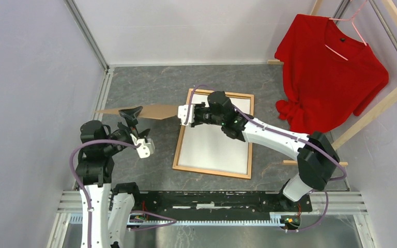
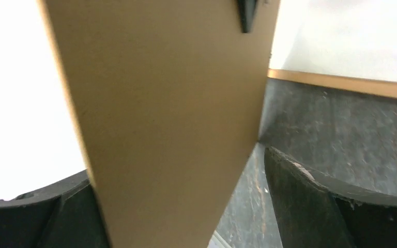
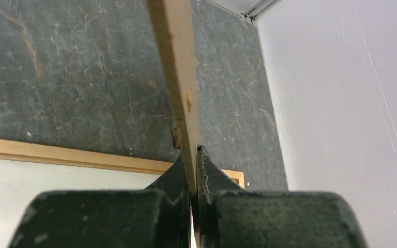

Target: Put the photo into the frame

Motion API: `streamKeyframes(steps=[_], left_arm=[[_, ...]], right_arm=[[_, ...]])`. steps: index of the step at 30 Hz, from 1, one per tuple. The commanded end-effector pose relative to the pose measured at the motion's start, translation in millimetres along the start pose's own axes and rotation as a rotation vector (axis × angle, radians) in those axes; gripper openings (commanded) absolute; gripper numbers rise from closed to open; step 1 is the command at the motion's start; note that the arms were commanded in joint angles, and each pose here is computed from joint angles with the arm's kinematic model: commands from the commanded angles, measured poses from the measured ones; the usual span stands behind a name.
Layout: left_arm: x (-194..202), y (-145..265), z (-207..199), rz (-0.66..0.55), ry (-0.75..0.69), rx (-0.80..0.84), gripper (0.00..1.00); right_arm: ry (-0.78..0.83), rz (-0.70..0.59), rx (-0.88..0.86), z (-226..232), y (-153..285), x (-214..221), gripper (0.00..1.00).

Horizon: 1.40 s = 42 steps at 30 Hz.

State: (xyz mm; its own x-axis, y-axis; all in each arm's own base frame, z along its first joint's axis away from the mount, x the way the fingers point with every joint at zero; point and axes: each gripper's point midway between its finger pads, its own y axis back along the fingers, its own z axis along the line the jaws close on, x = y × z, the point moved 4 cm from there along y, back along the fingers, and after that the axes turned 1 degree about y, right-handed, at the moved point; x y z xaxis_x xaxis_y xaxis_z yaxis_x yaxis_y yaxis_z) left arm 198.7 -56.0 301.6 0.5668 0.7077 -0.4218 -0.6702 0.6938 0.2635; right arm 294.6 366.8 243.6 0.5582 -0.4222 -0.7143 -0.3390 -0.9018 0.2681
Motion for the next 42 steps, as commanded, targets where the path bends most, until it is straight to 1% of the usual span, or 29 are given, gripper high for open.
streamKeyframes(steps=[1,3,4,5,7,9,12,15,17,20,23,28,31,33,35,37,38,40,42], left_arm=[[-14,3,40,-0.066,0.07,-0.194,1.0],[-18,6,67,-0.084,0.155,-0.305,1.0],[-21,10,84,-0.105,0.229,-0.383,1.0],[-25,13,99,-0.138,0.339,-0.453,1.0],[-36,21,131,-0.18,0.41,-0.528,1.0],[-40,24,151,-0.199,0.524,-0.573,1.0],[-33,24,169,-0.181,0.663,-0.62,1.0],[-21,21,178,-0.123,0.813,-0.641,1.0],[-13,19,181,-0.086,0.851,-0.652,1.0],[2,16,178,-0.024,0.864,-0.679,1.0],[18,14,167,0.051,0.877,-0.689,1.0],[45,1,132,0.173,0.896,-0.616,1.0],[73,-12,106,0.296,0.931,-0.53,1.0],[95,-20,89,0.4,0.964,-0.488,1.0],[113,-26,75,0.47,0.98,-0.465,1.0],[122,-31,66,0.489,0.994,-0.452,1.0],[124,-34,62,0.483,1.001,-0.443,1.0],[126,-39,55,0.467,1.011,-0.425,1.0],[128,-45,48,0.462,1.029,-0.394,1.0]], right_arm=[[-0.115,-0.131,0.231,-45,23,-38,0.0],[-0.149,-0.174,0.258,-54,28,-50,0.0],[-0.172,-0.193,0.261,-57,30,-56,0.0],[-0.194,-0.207,0.267,-62,31,-61,0.0],[-0.252,-0.237,0.273,-68,34,-69,0.0],[-0.319,-0.271,0.279,-74,37,-70,0.0],[-0.45,-0.309,0.29,-82,42,-65,0.0],[-0.618,-0.338,0.307,-92,48,-57,0.0],[-0.734,-0.373,0.313,-98,52,-49,0.0],[-0.893,-0.454,0.311,-105,62,-36,0.0],[-1.017,-0.523,0.3,-110,71,-27,0.0],[-1.213,-0.548,0.26,-117,83,-10,0.0],[-1.339,-0.619,0.26,-113,103,2,0.0],[-1.454,-0.679,0.222,-105,114,9,0.0],[-1.543,-0.717,0.195,-96,123,17,0.0],[-1.611,-0.753,0.187,-85,134,23,0.0],[-1.651,-0.75,0.189,-78,137,29,0.0],[-1.72,-0.714,0.188,-65,143,38,0.0],[-1.809,-0.646,0.227,-49,150,54,0.0]])
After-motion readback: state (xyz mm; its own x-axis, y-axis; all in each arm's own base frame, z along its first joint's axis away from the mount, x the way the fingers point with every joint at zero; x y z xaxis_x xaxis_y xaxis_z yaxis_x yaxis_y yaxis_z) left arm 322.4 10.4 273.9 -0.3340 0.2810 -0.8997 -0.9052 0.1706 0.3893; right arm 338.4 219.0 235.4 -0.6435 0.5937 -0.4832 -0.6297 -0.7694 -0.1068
